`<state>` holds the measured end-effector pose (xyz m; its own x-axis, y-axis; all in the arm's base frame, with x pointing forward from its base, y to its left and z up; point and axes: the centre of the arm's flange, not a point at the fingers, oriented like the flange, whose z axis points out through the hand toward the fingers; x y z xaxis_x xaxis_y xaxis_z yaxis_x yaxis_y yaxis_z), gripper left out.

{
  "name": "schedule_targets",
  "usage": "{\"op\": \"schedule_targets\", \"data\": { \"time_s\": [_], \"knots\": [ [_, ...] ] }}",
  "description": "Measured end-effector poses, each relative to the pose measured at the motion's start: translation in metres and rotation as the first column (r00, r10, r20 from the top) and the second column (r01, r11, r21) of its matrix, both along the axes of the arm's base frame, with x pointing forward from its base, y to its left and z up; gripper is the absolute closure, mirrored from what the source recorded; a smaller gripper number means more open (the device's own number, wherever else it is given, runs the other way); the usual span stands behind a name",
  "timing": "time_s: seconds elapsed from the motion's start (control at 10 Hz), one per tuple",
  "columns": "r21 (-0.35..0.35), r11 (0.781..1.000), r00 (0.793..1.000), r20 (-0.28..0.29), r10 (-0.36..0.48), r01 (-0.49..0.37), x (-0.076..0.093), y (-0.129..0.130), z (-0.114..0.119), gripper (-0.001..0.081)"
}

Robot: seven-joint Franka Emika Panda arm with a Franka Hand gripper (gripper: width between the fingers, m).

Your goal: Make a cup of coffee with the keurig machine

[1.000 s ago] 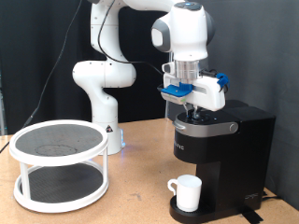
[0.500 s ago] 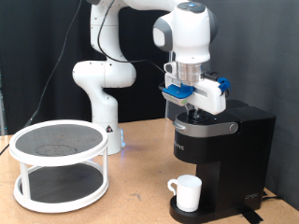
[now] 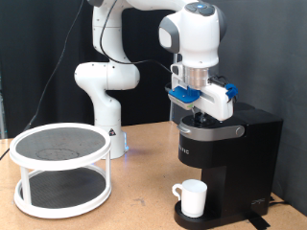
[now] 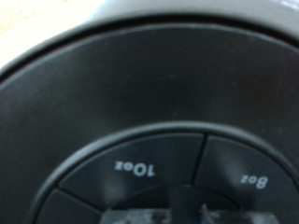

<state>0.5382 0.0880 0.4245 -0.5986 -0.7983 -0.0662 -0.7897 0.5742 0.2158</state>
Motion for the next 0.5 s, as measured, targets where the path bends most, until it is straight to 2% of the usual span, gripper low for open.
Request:
{"op": "schedule_targets", "data": {
  "time_s": [0.2,0.3,0.5],
  "knots": [
    [0.026,0.998,0.998,0.017,0.059,-0.059,0.000,0.003,0.002,0.0806],
    [0.077,0.992,0.995,0.045,0.093,-0.096,-0.001,0.006,0.007,0.0806],
    [0.169,0.976,0.988,0.104,0.118,-0.135,-0.008,0.007,0.031,0.0806]
  ]
}}
